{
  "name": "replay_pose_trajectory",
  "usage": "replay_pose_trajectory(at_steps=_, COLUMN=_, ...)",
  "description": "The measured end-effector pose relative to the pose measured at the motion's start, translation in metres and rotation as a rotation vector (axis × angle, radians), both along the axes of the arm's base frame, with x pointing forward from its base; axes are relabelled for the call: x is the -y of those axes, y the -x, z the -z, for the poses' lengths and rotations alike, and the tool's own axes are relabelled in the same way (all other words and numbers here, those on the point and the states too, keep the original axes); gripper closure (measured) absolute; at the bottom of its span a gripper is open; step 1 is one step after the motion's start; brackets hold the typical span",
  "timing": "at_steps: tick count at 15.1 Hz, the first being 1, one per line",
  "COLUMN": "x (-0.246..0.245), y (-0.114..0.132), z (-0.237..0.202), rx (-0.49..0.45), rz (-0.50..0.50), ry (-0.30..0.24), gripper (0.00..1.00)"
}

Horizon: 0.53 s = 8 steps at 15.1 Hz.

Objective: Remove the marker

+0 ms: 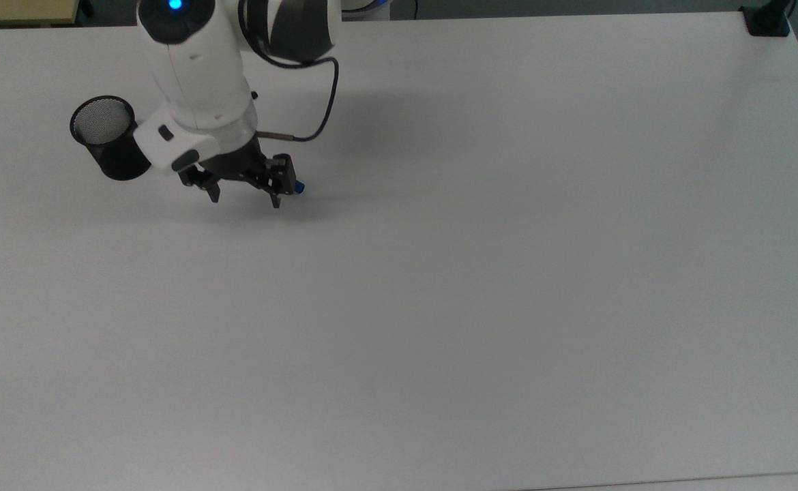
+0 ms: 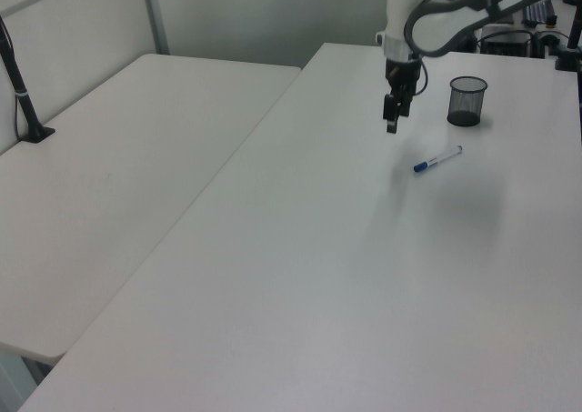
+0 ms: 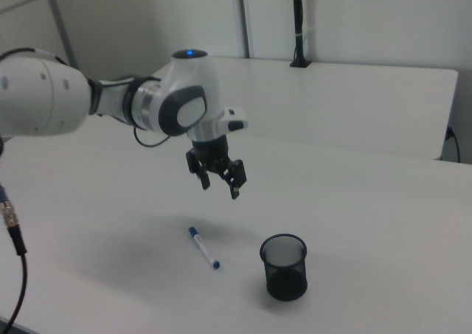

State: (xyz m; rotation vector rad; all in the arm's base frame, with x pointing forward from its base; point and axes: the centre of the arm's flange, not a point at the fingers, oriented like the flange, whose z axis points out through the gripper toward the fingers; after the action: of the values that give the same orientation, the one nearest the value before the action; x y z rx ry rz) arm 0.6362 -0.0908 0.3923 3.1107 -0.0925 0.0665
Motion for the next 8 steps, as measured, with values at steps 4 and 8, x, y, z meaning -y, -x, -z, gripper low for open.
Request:
replay_pose_trajectory(at_steps=4, x=0.003, y=0.030, z=-0.102, rx=0.060, rz=0.016, ry=0.020, gripper=0.00)
replay_pose_trajectory(at_steps=8, x=-0.006, y=0.053, z=-0.175, rx=0.061, rz=0.017, ry=0.026, gripper=0.00)
